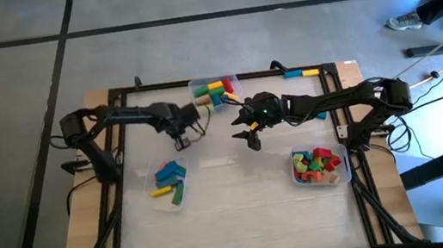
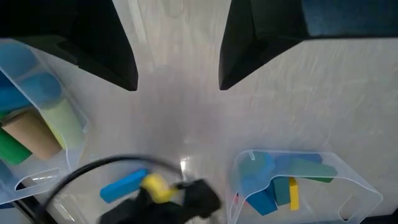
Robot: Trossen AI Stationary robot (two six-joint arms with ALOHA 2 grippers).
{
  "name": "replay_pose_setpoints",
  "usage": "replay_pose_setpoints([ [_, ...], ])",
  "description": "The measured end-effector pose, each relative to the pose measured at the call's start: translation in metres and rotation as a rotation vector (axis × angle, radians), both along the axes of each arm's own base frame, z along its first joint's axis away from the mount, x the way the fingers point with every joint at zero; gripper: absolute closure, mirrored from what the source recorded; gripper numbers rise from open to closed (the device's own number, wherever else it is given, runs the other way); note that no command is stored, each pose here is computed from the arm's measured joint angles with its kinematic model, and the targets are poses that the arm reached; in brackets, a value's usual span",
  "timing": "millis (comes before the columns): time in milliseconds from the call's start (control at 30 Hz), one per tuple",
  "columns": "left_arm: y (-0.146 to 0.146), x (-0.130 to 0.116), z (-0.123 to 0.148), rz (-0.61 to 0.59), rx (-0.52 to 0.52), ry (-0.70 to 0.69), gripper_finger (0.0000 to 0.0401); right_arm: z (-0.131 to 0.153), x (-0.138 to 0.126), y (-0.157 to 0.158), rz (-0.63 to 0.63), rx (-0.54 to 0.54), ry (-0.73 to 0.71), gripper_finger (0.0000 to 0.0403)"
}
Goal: Sort blocks by size
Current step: Put the blue rectangular block into the bottom left transparent bin
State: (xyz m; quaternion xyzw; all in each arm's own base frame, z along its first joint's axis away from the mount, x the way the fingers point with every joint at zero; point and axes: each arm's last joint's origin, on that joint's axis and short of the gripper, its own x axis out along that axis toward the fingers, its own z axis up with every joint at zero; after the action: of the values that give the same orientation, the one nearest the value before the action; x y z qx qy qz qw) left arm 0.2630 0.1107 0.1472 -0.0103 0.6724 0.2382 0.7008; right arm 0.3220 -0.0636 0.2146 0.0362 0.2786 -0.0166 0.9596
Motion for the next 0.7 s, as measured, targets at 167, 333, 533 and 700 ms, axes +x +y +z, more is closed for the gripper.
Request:
replay_pose_setpoints([
  [167, -0.026, 0.003, -0.004, -0.227, -0.042, 0.105, 0.0398, 0.0, 0.0, 0.0, 0.0, 0.0, 0.0, 0.0178],
  [333, -0.033, 0.0, -0.001, -0.257, 0.07, 0.216, 0.0398, 0.0, 0.0, 0.0, 0.002, 0.002, 0.005, 0.0178],
  [533, -0.032, 0.002, 0.026, -0.198, 0.125, 0.121, 0.0398, 0.0, 0.0, 0.0, 0.004, -0.002, 0.004, 0.0178],
  [700, -0.029, -0.003, 0.053, -0.141, 0.179, -0.036, 0.0379, 0.0, 0.0, 0.0, 0.004, -0.001, 0.004, 0.0178],
])
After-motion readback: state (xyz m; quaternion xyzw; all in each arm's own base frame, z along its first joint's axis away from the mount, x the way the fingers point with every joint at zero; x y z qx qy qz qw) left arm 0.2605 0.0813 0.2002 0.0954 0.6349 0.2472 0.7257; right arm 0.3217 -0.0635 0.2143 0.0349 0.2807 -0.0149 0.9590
